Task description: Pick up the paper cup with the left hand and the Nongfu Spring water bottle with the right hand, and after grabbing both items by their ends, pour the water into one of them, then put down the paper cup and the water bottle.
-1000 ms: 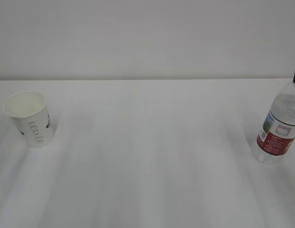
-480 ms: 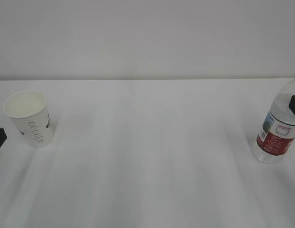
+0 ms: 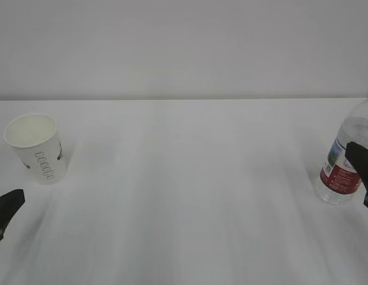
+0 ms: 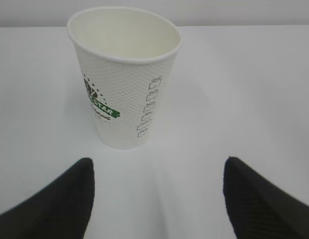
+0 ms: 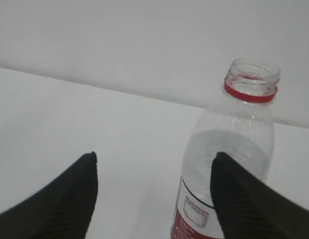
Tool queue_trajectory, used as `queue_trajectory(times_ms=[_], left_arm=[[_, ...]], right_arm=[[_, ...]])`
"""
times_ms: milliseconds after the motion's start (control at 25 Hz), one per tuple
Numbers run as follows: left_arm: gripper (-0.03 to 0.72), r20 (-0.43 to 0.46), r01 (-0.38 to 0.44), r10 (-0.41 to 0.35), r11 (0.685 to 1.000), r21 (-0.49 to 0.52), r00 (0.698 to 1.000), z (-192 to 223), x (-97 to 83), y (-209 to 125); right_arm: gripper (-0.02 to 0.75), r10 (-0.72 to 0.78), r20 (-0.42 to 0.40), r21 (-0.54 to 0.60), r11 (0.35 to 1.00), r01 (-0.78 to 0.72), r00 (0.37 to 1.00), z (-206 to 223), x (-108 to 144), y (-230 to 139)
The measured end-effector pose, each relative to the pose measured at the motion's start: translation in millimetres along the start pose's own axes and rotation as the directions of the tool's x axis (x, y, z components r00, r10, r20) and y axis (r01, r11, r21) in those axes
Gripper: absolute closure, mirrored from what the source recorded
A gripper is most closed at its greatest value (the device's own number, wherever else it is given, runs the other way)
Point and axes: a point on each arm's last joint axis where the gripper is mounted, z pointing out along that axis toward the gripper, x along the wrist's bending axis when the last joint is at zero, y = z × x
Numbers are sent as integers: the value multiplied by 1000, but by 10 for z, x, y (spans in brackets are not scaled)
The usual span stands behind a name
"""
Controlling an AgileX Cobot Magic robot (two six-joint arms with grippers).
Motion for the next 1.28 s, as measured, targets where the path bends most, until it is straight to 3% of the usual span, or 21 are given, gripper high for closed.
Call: queue_trajectory(times_ms=[360,1280], left_arm=[[102,2,-1,1,1000,-1,1000,0,-2,1],[119,3,-2,2,1000,-9,1000,20,0,20]], right_arm=[[204,89,109,-10,996,-89,990,-54,-67,-210],[234,68,102,121,989,-80,992,130,-26,-668]])
